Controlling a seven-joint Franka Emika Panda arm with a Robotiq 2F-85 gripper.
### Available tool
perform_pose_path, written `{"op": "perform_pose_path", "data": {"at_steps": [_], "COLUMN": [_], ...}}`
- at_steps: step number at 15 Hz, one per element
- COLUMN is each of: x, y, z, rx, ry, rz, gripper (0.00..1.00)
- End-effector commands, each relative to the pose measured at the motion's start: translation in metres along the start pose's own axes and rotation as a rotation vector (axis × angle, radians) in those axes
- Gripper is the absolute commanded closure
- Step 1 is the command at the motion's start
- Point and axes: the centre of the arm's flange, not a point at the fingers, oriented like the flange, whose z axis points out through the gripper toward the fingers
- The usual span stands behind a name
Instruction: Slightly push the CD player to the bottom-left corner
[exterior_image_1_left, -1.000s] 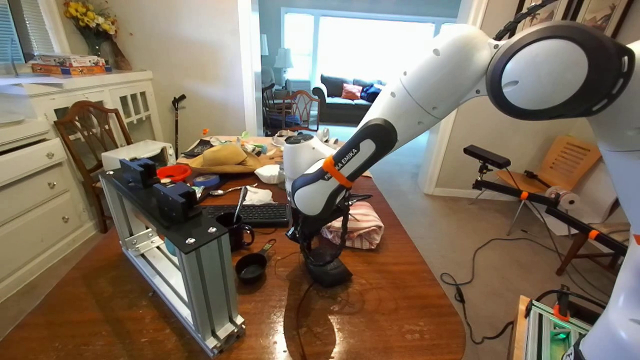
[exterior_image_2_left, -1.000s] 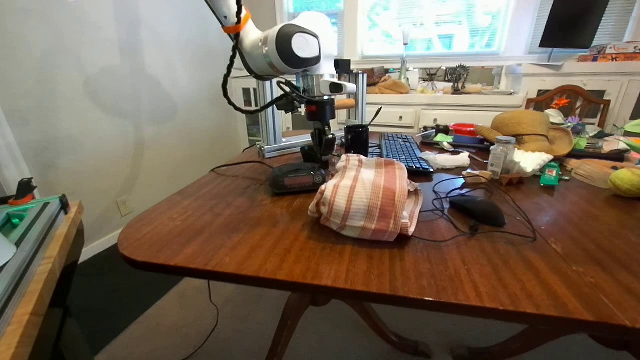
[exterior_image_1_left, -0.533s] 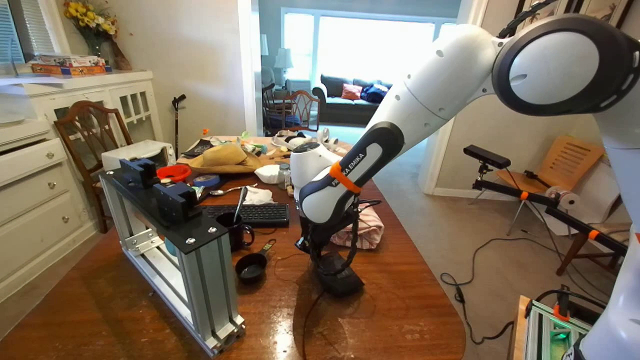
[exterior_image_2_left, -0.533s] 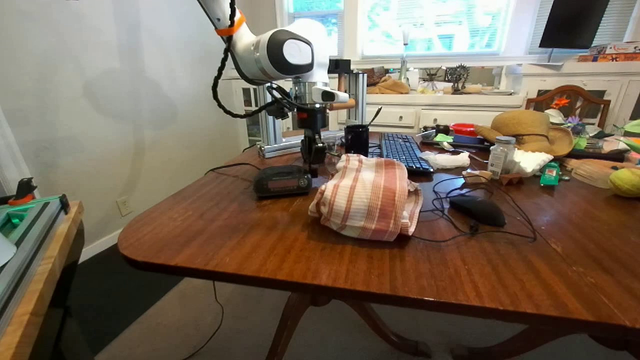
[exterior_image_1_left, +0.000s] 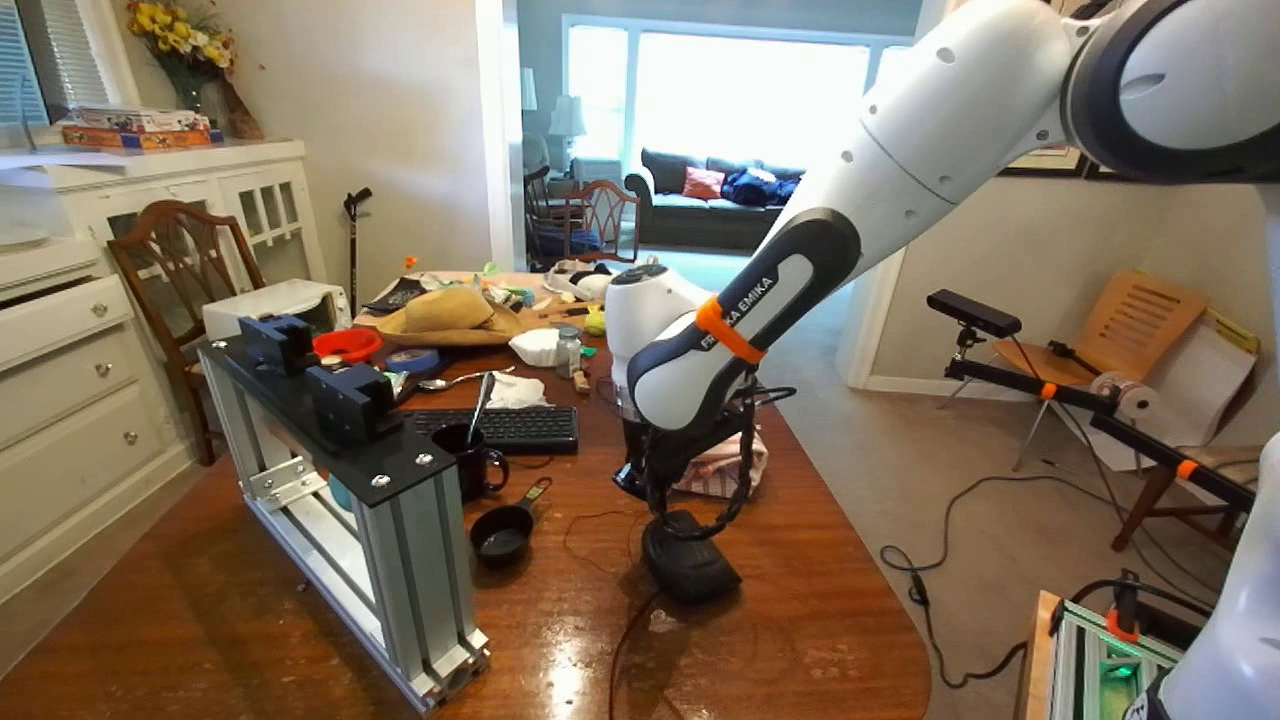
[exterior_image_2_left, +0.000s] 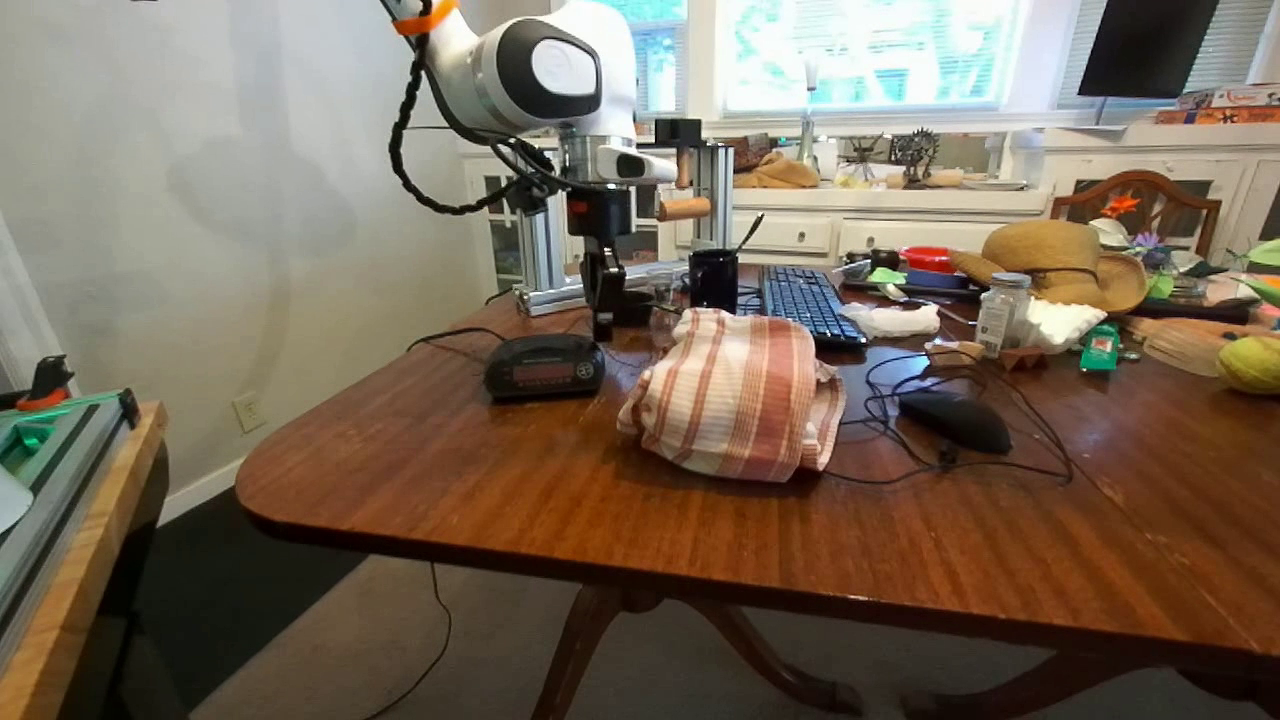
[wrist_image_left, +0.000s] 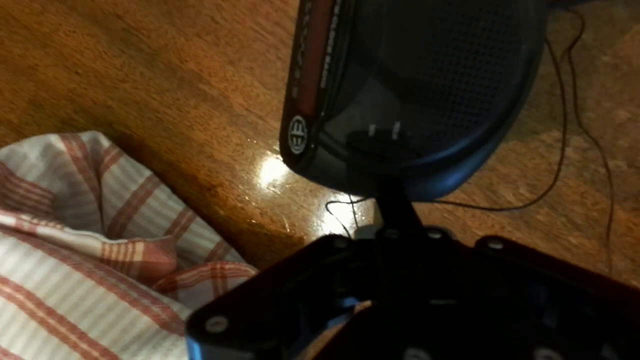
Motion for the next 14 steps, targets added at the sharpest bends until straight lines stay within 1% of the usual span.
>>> {"op": "perform_pose_path", "data": {"at_steps": [1,4,7,12,14], "x": [-0.030,-0.042,-0.045,-0.047,-0.051], "y": [0.014,0.022,0.024,0.022,0.023], "z": [-0.009,-0.004,-0.005,-0.013,-0.012], "rx": [-0.008,-0.006,0.024,0.029,0.050], "ry": [-0.035,-0.060,-0.043,-0.031,-0.027], "rz": [0.039,0.061,0.085,0.108,0.133], "gripper": [1.00,1.00,1.00,1.00,1.00]}}
